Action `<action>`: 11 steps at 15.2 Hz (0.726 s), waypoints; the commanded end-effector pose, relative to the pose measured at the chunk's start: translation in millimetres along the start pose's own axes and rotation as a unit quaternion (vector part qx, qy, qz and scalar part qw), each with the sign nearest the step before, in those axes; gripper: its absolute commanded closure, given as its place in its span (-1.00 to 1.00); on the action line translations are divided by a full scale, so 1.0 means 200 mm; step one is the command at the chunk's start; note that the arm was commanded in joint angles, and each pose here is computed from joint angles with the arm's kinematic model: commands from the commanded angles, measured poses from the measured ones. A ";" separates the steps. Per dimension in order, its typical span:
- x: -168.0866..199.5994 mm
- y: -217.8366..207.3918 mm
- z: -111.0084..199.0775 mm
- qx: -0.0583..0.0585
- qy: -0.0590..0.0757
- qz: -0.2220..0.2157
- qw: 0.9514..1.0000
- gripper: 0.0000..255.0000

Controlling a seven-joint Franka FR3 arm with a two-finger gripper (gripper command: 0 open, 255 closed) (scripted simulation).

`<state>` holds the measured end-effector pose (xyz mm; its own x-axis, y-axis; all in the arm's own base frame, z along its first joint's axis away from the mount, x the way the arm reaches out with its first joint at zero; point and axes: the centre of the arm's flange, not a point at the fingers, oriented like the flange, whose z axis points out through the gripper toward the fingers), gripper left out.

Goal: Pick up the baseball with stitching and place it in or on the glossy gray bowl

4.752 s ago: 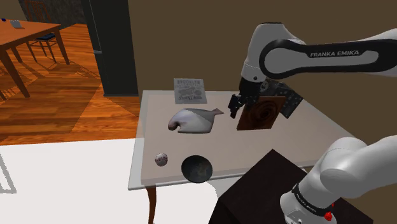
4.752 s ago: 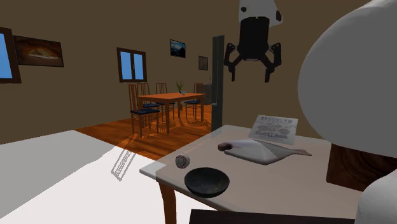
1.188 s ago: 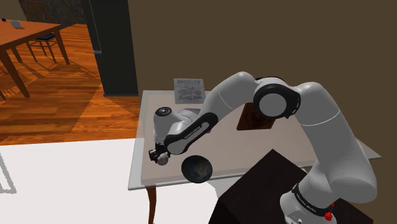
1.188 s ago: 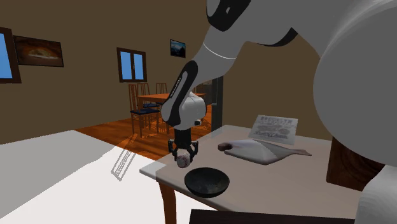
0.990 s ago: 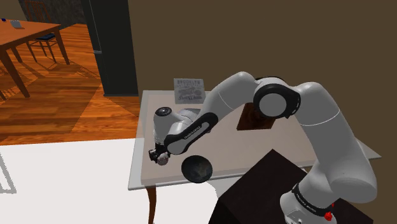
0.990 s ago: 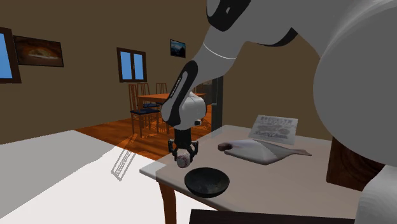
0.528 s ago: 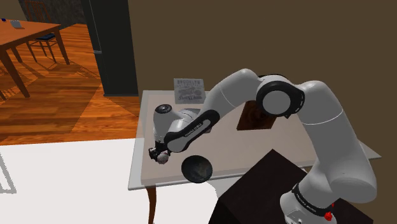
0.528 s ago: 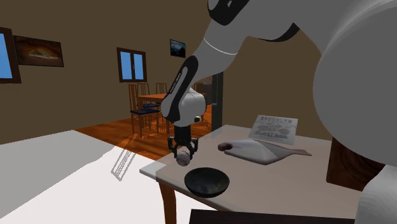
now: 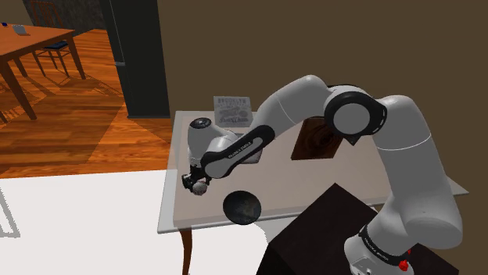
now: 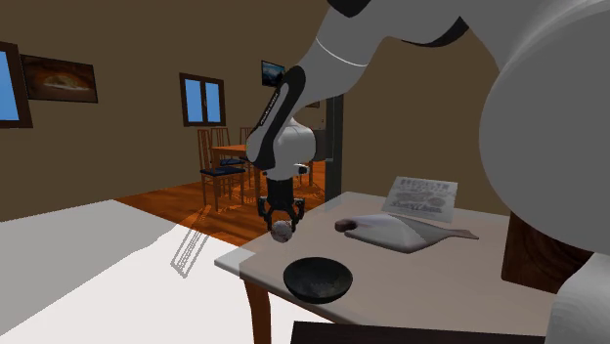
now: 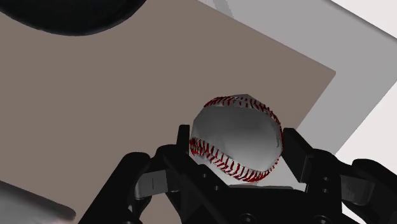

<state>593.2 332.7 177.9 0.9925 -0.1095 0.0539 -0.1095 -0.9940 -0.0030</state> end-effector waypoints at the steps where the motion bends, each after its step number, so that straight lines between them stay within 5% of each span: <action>1: 0.00 0.00 -0.06 0.000 0.000 0.000 1.000 1.00; 11: 0.01 0.00 -0.31 0.000 0.000 0.000 1.000 1.00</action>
<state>593.6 331.8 235.3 0.9925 -0.1095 0.0542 -0.1095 -0.9940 -0.0028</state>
